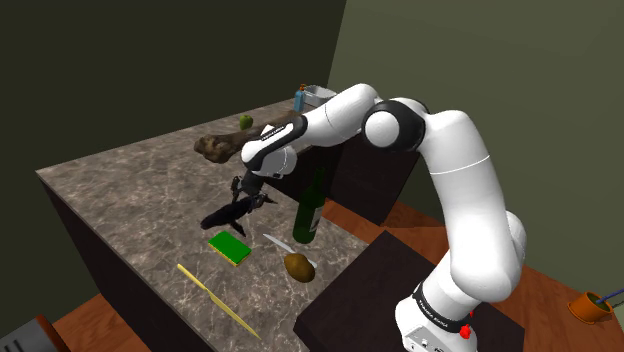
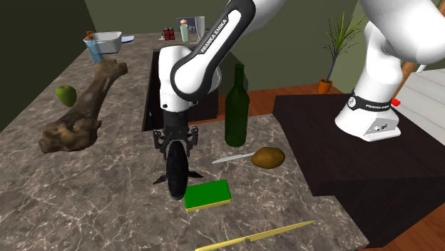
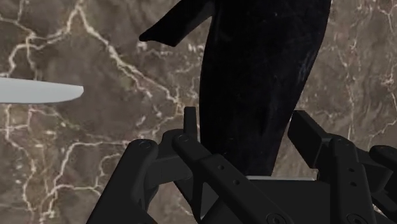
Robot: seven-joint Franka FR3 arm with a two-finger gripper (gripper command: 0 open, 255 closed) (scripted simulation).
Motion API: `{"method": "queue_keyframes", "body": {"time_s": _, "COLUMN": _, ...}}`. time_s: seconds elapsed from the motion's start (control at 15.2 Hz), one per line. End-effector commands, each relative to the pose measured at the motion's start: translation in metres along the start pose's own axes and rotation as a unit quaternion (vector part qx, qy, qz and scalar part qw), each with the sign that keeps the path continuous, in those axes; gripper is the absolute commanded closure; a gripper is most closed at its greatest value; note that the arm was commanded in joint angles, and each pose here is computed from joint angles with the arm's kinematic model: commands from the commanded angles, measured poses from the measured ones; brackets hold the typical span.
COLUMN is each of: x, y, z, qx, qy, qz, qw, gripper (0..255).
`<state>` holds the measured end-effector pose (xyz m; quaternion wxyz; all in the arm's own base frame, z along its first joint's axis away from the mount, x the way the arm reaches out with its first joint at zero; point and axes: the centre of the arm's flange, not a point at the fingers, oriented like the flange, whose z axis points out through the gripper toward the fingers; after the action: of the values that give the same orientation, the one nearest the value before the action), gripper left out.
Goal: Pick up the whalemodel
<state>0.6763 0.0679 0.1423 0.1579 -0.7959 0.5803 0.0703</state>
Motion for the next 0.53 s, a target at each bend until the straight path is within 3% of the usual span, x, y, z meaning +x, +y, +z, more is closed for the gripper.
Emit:
{"method": "queue_keyframes", "body": {"time_s": 0.0, "x": -0.002, "y": -0.002, "z": -0.011, "qx": 0.000, "qy": 0.000, "qz": 0.000, "qw": 1.0000, "gripper": 255}}
{"method": "queue_keyframes", "body": {"time_s": 0.46, "x": -0.013, "y": -0.008, "z": -0.045, "qx": 0.000, "qy": 0.000, "qz": 0.000, "qw": 1.0000, "gripper": 255}}
